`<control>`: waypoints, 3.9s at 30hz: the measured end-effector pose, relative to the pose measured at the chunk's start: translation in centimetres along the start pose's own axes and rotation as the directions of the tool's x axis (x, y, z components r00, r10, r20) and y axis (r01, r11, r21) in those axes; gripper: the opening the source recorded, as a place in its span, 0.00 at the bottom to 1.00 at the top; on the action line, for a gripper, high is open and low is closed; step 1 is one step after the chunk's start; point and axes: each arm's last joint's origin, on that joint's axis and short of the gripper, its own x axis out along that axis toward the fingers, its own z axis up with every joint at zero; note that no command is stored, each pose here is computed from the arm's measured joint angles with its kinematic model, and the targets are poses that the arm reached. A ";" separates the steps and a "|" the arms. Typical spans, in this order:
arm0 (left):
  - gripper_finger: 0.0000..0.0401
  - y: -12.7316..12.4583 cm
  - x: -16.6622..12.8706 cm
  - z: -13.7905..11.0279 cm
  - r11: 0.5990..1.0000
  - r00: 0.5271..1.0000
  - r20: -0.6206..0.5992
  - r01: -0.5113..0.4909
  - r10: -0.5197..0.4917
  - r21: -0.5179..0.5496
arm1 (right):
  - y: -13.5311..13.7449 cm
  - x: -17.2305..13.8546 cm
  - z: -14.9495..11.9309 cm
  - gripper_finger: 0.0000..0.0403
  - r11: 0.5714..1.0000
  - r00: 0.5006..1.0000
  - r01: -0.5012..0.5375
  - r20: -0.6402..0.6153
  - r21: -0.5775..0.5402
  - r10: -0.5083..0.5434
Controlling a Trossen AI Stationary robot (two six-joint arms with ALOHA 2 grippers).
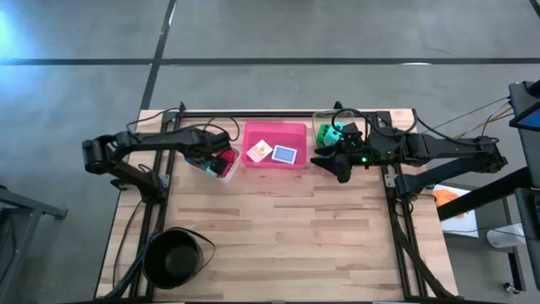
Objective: Pick & Place Toys
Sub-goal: Put the green game piece into the white bin, then return to Home Position
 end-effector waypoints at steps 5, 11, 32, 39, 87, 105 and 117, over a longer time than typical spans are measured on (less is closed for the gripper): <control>0.85 0.3 -0.7 -0.2 0.999 0.999 0.011 0.032 -0.032 0.001 | 0.0 0.0 0.0 0.67 1.000 1.000 0.001 -0.001 0.000 -0.001; 0.84 1.1 -3.1 -0.5 0.982 0.981 0.043 0.190 -0.189 -0.024 | -0.1 -0.6 0.3 0.67 1.000 1.000 -0.004 0.020 0.002 0.004; 0.03 2.7 -12.0 -2.6 0.772 0.663 0.397 0.555 -0.635 0.308 | -1.2 -3.7 1.3 0.04 0.976 0.998 0.039 0.063 -0.213 -0.026; 0.01 2.5 -13.6 -3.3 0.601 0.421 0.431 0.620 -0.798 0.505 | -2.2 -5.5 1.2 0.04 0.952 0.982 0.144 0.161 -0.269 -0.103; 0.01 5.1 -3.4 -11.8 0.192 -0.215 0.421 0.651 -0.881 0.734 | -14.1 -6.5 -11.8 0.04 0.864 0.915 -0.254 0.181 -0.434 0.360; 0.01 3.7 0.3 -12.7 0.152 -0.141 0.287 0.591 -0.948 0.792 | -16.8 -4.1 -15.2 0.04 0.846 0.885 -0.291 0.211 -0.446 0.416; 0.01 3.6 1.3 -12.7 0.261 -0.028 0.334 0.564 -0.942 0.783 | -17.6 -3.6 -16.0 0.04 0.835 0.935 -0.222 0.134 -0.503 0.329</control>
